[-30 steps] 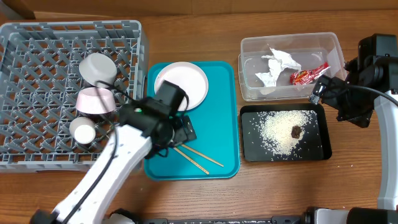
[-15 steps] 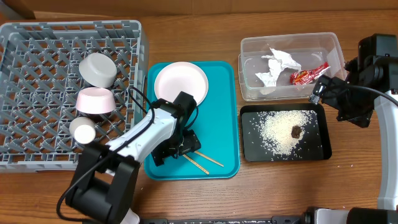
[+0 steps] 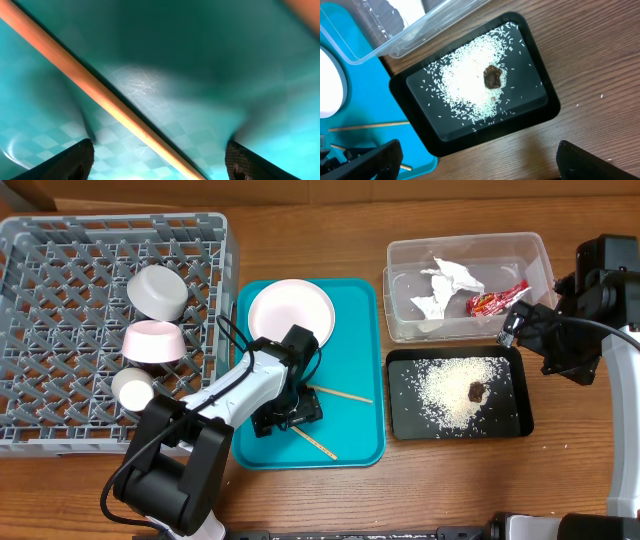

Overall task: Sort waste into correct bins and load items into the dishwasher
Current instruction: 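Grasp the wooden chopsticks on the teal tray with the left gripper, then carry the chopsticks into the dish rack with the left gripper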

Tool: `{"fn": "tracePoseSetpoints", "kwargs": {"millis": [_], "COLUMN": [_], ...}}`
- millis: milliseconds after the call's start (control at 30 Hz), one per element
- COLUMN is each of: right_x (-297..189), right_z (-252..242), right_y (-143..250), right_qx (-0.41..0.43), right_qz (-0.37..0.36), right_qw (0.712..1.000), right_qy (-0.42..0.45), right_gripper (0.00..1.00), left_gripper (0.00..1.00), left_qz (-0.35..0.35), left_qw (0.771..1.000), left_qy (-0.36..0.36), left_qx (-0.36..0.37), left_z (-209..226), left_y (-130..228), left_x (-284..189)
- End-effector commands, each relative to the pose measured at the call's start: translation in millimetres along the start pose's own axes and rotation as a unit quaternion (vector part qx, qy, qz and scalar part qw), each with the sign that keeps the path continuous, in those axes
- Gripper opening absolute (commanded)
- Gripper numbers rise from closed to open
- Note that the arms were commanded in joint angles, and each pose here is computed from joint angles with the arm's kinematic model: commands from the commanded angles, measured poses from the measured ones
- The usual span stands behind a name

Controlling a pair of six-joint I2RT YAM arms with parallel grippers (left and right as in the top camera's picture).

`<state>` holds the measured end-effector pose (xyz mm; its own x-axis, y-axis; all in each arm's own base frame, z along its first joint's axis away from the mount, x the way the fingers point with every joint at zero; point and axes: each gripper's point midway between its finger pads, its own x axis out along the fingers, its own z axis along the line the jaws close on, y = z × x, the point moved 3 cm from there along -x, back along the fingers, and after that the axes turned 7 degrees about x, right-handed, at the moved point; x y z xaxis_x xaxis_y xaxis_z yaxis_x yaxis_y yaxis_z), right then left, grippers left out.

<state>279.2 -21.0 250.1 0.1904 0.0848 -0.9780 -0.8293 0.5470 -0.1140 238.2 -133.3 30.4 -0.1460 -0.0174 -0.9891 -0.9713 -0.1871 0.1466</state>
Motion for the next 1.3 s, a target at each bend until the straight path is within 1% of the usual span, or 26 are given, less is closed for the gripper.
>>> {"fn": "tracePoseSetpoints", "kwargs": {"millis": [0, 33, 100, 133, 167, 200, 233, 267, 400, 500, 567, 667, 800, 833, 933, 1000, 1067, 1167, 1267], "right_x": [-6.0, -6.0, -6.0, -6.0, -6.0, -6.0, -6.0, -6.0, -6.0, -6.0, -6.0, -6.0, -6.0, -6.0, -6.0, -6.0, -6.0, -6.0, -6.0], "right_z": [-0.5, -0.5, -0.4, -0.5, -0.5, -0.5, -0.5, -0.5, -0.5, -0.6, -0.5, -0.5, -0.5, -0.5, -0.5, -0.5, -0.5, -0.4, -0.5], "right_y": [-2.0, -2.0, -2.1, -2.0, -2.0, -2.0, -2.0, -1.9, -1.9, -1.9, -1.9, -2.0, -2.0, -2.0, -1.9, -2.0, -2.1, -2.1, -2.0], "right_qx": [-0.001, -0.001, -0.001, -0.001, -0.001, -0.001, -0.001, -0.001, -0.001, -0.001, -0.001, -0.001, -0.001, -0.001, -0.001, -0.001, -0.001, -0.001, -0.001], "right_qz": [-0.012, -0.012, -0.012, -0.012, -0.012, -0.012, -0.012, -0.012, -0.012, -0.012, -0.012, -0.012, -0.012, -0.012, -0.012, -0.012, -0.012, -0.012, -0.012], "right_qw": [1.000, 1.000, 1.000, 1.000, 1.000, 1.000, 1.000, 1.000, 1.000, 1.000, 1.000, 1.000, 1.000, 1.000, 1.000, 1.000, 1.000, 1.000, 1.000], "right_qy": [-0.002, -0.002, -0.002, -0.002, -0.002, -0.002, -0.002, -0.002, -0.002, -0.002, -0.002, -0.002, -0.002, -0.002, -0.002, -0.002, -0.002, -0.002, -0.002], "right_gripper": [1.00, 1.00, 1.00, 1.00, 1.00, 1.00, 1.00, 1.00, 1.00, 1.00, 1.00, 1.00, 1.00, 1.00, 1.00, 1.00, 1.00, 1.00, 1.00], "left_gripper": [0.63, 0.56, 0.34, 0.29, 0.26, 0.19, 0.10, 0.04, 0.04, 0.04, 0.04, 0.04, 0.04, 0.04, 0.04, 0.04, 0.04, 0.04, 0.04], "left_qz": [-0.007, -0.009, -0.016, -0.020, -0.021, -0.024, -0.026, -0.026, -0.025, -0.032, -0.069, -0.127, -0.214, -0.224, -0.269, -0.284, -0.282, -0.265, -0.237], "left_qw": [0.999, 0.999, 0.999, 0.999, 0.999, 0.998, 0.998, 0.998, 0.998, 0.998, 0.997, 0.991, 0.975, 0.972, 0.961, 0.957, 0.956, 0.957, 0.962], "left_qy": [-0.034, -0.033, -0.040, -0.045, -0.047, -0.051, -0.053, -0.053, -0.049, -0.044, -0.025, -0.036, -0.059, -0.059, -0.057, -0.061, -0.066, -0.065, -0.069], "left_qx": [-0.001, 0.000, 0.000, 0.000, -0.001, -0.001, -0.003, -0.004, -0.017, -0.020, -0.005, -0.007, -0.023, -0.027, -0.018, 0.000, 0.043, 0.095, 0.113], "left_z": [10.3, 9.9, 11.8, 13.0, 13.6, 15.4, 16.4, 17.3, 22.1, 21.1, 14.5, 21.5, 45.9, 50.3, 75.8, 92.9, 107.5, 122.2, 130.1], "left_y": [-4.8, -5.5, -7.8, -8.8, -9.2, -10.5, -11.3, -12.1, -16.5, -22.1, -29.9, -37.1, -51.5, -54.4, -78.2, -92.1, -103.5, -117.1, -129.6], "left_x": [10.2, 10.2, 10.0, 9.9, 9.8, 9.6, 9.4, 9.2, 7.1, -5.2, -37.9, -87.9, -160.8, -169.8, -208.0, -215.3, -214.7, -204.3, -184.4]}}
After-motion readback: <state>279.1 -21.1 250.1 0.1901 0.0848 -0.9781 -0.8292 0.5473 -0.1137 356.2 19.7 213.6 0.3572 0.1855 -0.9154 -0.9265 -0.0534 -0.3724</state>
